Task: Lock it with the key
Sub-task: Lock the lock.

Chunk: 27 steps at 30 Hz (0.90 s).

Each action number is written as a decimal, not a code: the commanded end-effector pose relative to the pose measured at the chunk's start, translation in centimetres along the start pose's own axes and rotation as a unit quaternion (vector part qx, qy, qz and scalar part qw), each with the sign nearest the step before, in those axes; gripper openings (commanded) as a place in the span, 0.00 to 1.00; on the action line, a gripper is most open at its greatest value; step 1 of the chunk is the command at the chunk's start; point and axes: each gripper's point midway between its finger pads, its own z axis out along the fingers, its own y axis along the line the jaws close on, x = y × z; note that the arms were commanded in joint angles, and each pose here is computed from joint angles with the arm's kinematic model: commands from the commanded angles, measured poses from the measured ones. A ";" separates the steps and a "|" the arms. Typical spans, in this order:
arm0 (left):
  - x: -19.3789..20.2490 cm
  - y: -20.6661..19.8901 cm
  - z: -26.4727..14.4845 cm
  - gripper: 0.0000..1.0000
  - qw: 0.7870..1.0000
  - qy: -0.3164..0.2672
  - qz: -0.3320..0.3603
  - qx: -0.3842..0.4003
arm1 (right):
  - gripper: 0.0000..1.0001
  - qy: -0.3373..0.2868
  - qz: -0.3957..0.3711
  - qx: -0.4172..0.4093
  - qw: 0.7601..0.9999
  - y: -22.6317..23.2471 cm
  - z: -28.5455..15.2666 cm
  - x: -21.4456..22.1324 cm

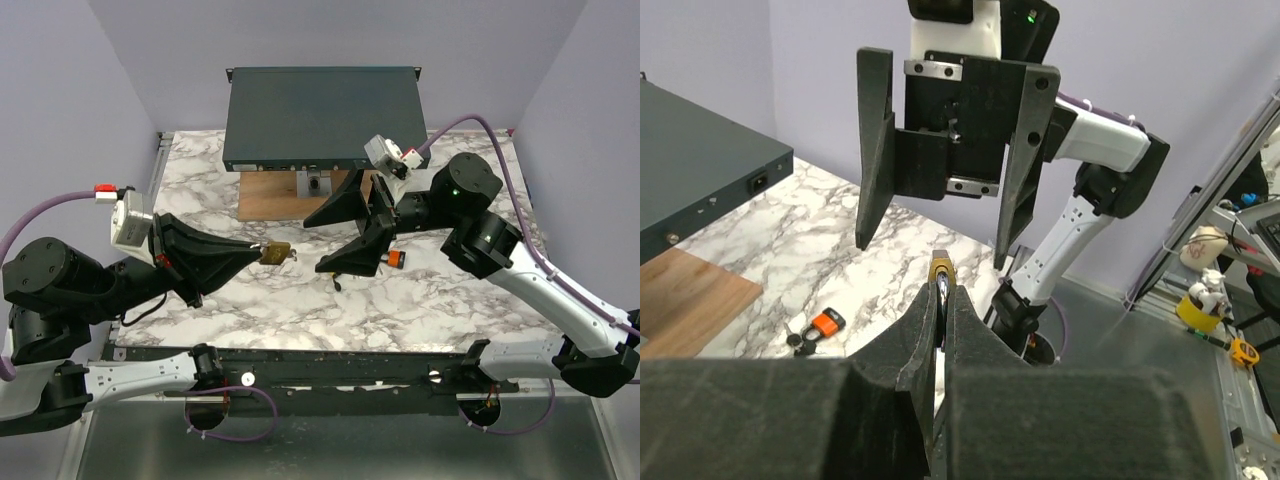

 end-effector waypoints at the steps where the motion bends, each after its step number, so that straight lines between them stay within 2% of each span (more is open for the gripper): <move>1: -0.4 -1.2 0.3 0.00 1.000 0.006 0.002 0.031 | 0.80 -0.015 -0.015 -0.068 0.997 2.4 0.1 -2.3; 5: -0.7 -1.5 0.3 0.00 0.999 0.003 0.002 0.037 | 0.70 -0.011 -0.003 -0.080 0.997 2.0 0.8 -2.2; 13: -1.2 -1.6 0.3 0.00 0.999 0.000 0.003 0.037 | 0.61 0.000 0.022 -0.086 0.996 1.0 1.7 -1.0; 27: -0.7 -0.1 1.5 0.00 1.000 0.009 0.004 -0.004 | 0.58 -0.005 0.044 -0.095 0.994 1.2 1.6 -0.2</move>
